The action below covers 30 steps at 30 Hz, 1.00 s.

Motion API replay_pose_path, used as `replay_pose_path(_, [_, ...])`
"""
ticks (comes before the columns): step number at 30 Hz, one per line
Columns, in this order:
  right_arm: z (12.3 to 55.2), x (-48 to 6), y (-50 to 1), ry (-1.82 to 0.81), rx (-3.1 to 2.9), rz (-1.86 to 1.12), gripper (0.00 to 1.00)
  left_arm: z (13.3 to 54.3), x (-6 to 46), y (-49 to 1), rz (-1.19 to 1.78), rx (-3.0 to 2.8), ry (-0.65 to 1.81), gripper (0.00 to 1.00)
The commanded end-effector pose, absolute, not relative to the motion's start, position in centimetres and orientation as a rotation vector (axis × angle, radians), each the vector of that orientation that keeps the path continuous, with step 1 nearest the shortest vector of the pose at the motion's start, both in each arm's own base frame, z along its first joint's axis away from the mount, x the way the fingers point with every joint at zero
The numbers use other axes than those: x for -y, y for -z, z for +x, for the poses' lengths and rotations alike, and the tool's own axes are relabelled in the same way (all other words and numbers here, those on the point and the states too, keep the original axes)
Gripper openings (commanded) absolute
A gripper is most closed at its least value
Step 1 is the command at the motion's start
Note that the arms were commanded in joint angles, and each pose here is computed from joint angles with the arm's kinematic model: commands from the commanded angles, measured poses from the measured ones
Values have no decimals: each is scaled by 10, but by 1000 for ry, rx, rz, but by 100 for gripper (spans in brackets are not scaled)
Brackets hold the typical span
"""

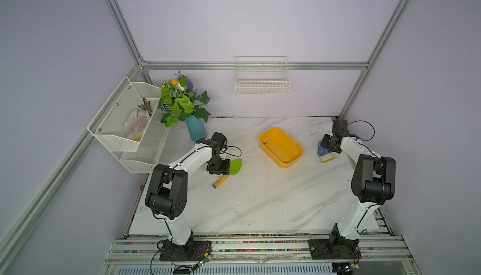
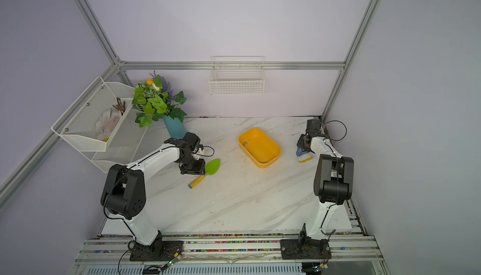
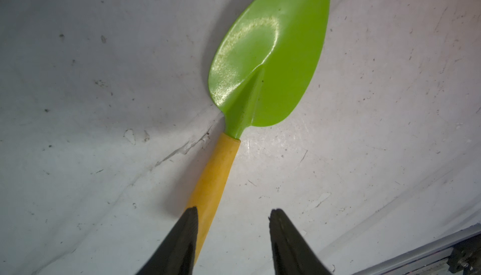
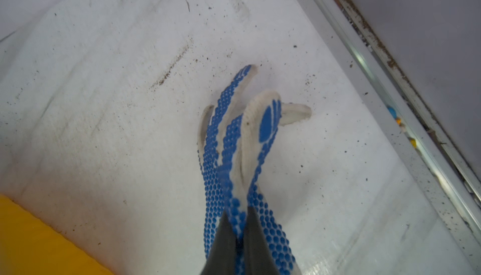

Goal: Take out the screws from the storage box
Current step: Move the distractor to the center of the board.

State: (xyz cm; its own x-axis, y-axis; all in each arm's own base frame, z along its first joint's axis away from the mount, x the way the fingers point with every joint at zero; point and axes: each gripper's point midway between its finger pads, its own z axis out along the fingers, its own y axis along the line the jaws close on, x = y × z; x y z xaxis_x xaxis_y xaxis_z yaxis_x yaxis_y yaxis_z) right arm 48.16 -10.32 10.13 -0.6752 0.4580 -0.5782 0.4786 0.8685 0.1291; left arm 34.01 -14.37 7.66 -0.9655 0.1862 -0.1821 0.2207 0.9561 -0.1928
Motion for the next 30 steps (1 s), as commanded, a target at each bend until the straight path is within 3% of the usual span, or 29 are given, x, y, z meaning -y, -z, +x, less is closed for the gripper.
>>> replay_pose_path(1, [486, 116, -104, 49, -2397, 697, 0, 329, 143, -69, 367, -3014, 303, 51])
replay_pose_path(9, [491, 121, -118, 28, -2349, 704, 0, 309, 130, -44, 424, -3143, 146, 55])
replay_pose_path(16, [490, 125, -99, 16, -2389, 715, 0, 307, 126, -29, 415, -3203, 97, 43])
replay_pose_path(18, [489, 126, -96, 11, -2396, 720, 6, 308, 126, -28, 414, -3209, 95, 48])
replay_pose_path(24, [489, 126, -103, -8, -2387, 708, 21, 315, 132, -34, 399, -3193, 126, 49])
replay_pose_path(26, [489, 122, -108, -34, -2385, 699, 28, 316, 130, -29, 402, -3213, 109, 44])
replay_pose_path(30, [489, 116, -126, -66, -2364, 670, 39, 322, 113, -22, 347, -3247, 85, 23])
